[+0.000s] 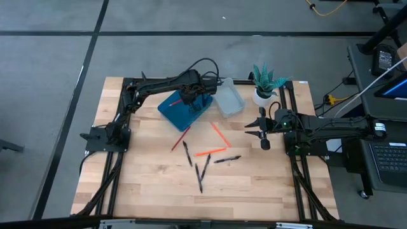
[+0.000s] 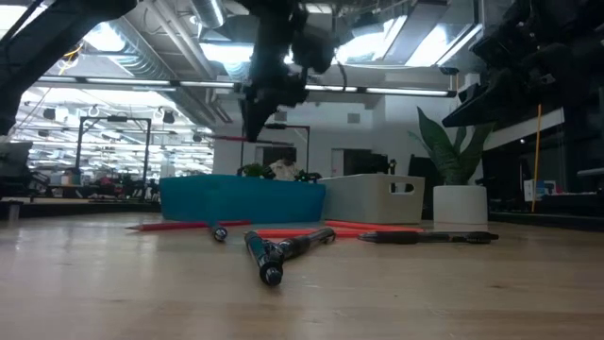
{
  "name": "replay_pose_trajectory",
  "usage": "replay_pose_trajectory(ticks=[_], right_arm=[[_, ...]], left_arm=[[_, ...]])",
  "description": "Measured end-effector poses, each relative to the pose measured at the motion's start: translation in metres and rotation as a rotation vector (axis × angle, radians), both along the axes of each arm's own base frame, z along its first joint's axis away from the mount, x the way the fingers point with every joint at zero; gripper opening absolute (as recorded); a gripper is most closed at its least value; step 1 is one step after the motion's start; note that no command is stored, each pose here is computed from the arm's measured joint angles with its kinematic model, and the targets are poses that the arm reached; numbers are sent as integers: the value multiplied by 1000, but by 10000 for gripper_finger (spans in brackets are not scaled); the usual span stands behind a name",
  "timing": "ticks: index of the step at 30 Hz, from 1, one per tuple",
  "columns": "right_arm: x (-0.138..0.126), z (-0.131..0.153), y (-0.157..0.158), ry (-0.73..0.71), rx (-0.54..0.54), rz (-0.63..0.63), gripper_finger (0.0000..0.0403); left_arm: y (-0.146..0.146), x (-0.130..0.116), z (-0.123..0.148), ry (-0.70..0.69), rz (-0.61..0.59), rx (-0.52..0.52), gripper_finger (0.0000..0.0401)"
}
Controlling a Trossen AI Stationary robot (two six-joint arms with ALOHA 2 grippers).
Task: Sort pens & pencils
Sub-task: Put the red pencil into the blue bin
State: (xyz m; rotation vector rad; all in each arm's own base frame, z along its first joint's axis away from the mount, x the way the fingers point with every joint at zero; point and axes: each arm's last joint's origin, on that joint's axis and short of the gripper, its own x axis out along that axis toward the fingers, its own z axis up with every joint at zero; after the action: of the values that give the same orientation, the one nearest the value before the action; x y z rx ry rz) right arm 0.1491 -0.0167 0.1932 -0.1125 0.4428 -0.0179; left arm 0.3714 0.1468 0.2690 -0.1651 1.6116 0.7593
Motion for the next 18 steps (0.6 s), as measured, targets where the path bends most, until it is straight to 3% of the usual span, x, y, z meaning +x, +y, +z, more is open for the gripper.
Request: replay_pose_trajectory(ticks=[8,18], right_arm=[[0,0,0,0,0,0,115],[0,0,0,0,0,0,115]], left_arm=[[17,2,-39,-99,-19,-144,16],[30,3,-43,-198,-24,-216,16]])
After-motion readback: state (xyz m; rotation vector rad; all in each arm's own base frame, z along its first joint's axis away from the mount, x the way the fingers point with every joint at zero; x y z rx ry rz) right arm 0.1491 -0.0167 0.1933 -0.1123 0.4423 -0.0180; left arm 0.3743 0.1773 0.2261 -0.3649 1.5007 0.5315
